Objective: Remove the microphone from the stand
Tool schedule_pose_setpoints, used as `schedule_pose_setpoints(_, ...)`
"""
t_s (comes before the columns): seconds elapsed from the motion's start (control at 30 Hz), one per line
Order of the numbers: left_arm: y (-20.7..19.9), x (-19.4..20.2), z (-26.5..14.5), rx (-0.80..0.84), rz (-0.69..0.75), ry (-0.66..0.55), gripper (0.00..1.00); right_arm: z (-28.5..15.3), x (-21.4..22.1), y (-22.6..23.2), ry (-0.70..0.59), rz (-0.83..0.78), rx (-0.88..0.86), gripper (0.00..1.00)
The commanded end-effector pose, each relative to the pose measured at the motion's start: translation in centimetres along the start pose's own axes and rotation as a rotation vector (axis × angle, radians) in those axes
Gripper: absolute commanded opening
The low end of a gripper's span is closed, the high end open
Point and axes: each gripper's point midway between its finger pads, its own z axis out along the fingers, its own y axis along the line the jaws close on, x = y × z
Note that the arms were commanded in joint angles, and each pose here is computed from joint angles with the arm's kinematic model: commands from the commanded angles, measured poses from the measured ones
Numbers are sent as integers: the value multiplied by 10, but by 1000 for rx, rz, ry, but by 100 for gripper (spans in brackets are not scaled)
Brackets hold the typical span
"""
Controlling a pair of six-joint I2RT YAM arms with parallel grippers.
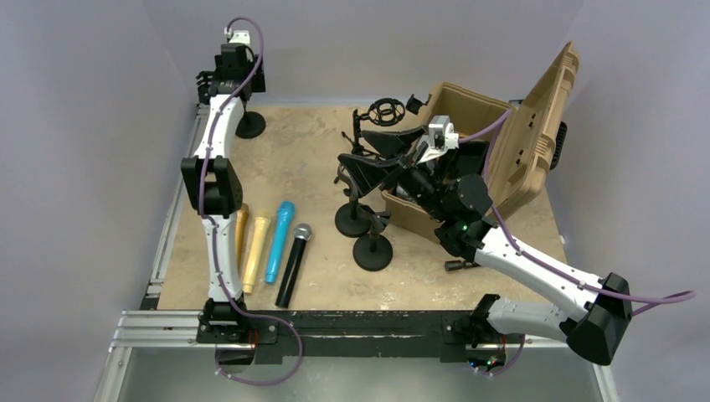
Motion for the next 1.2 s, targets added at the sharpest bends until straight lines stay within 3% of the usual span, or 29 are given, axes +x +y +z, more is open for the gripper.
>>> schedule_pose_setpoints(0.0,-22,127,-1,64,-40,411,73,-2,-10,5,-43,-18,-29,96)
schedule_pose_setpoints(0.17,-15,92,-7,54,-5,308,75,-2,-7,4,-34,-24,-33,96)
schedule_pose_setpoints(0.33,-15,12,-41,104,-26,155,79,-4,-10,4,-48,-26,-30,96)
schedule_pose_setpoints(0.47,-28,-63,-90,232,-95,-19,81,1,-14,1,-46,-39,-12,97)
schedule_pose_setpoints(0.63,-42,-129,-171,402,-179,-169,82,2,-20,2,-50,-50,-7,97)
schedule_pose_setpoints(0.97,-65,-171,-323,699,-295,-300,83,-8,-46,-6,-54,-73,99,98)
schedule_pose_setpoints(1.17,-107,-151,-411,925,-307,-366,83,-29,-74,-2,-99,-76,138,98)
